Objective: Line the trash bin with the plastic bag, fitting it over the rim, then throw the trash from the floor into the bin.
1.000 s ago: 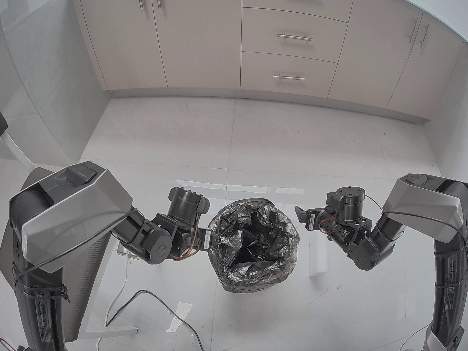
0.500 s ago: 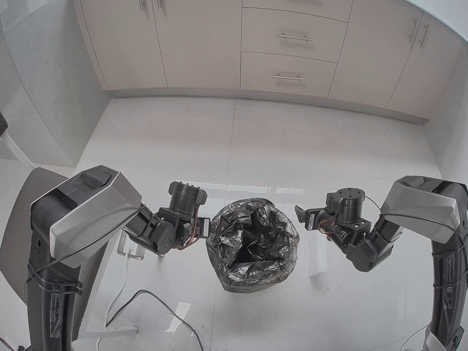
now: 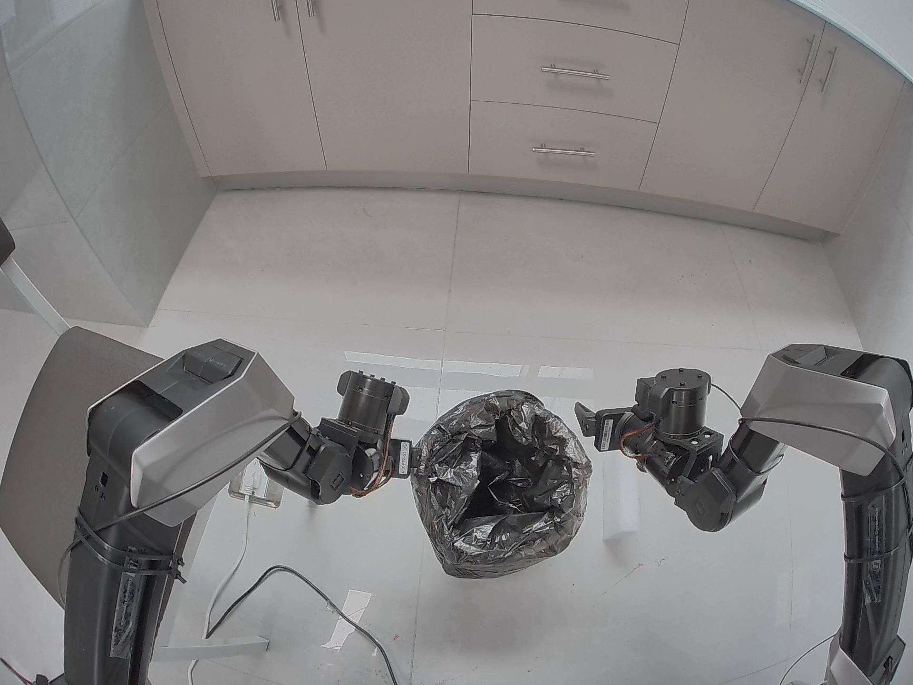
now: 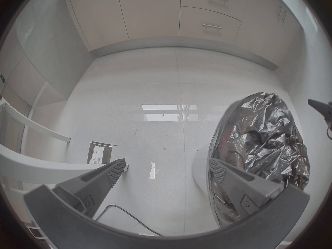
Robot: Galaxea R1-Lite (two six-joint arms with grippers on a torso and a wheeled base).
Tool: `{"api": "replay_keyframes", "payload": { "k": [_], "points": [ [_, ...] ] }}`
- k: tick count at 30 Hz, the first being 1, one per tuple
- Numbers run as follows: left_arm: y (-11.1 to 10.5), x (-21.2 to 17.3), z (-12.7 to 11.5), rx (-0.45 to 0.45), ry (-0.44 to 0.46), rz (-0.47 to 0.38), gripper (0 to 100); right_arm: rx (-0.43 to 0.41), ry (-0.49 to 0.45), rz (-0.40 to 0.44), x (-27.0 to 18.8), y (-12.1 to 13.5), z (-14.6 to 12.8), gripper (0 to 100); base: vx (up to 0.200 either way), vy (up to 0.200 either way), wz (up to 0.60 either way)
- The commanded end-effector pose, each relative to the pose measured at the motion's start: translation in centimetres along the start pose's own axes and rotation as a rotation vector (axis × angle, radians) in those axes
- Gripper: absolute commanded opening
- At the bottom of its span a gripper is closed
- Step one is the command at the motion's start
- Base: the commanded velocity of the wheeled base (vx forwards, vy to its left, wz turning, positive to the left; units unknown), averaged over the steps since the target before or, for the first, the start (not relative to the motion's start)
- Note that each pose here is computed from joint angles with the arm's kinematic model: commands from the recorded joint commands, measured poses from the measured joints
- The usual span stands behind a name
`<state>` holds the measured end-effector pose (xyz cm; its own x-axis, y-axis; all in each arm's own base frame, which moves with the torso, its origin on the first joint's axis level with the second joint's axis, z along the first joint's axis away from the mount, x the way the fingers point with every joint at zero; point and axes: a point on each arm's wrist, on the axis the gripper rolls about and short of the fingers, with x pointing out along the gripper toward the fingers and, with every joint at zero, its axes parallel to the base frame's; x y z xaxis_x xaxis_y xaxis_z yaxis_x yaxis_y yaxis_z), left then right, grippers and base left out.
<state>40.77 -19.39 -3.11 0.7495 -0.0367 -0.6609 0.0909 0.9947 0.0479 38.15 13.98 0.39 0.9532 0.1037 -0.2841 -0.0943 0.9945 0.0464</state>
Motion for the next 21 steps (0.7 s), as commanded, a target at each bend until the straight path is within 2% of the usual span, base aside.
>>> {"api": "replay_keyframes", "payload": {
  "k": [1, 21],
  "points": [
    [0.0, 0.4, -0.5, 0.005, 0.017, 0.004, 100, -0.001, 0.002, 0.000, 0.0, 0.0, -0.1, 100, 0.000, 0.000, 0.00],
    [0.4, 1.2, -1.7, 0.007, 0.061, 0.019, 100, -0.001, 0.003, -0.001, 0.3, 0.0, -0.3, 100, 0.000, 0.000, 0.00]
  ]
}}
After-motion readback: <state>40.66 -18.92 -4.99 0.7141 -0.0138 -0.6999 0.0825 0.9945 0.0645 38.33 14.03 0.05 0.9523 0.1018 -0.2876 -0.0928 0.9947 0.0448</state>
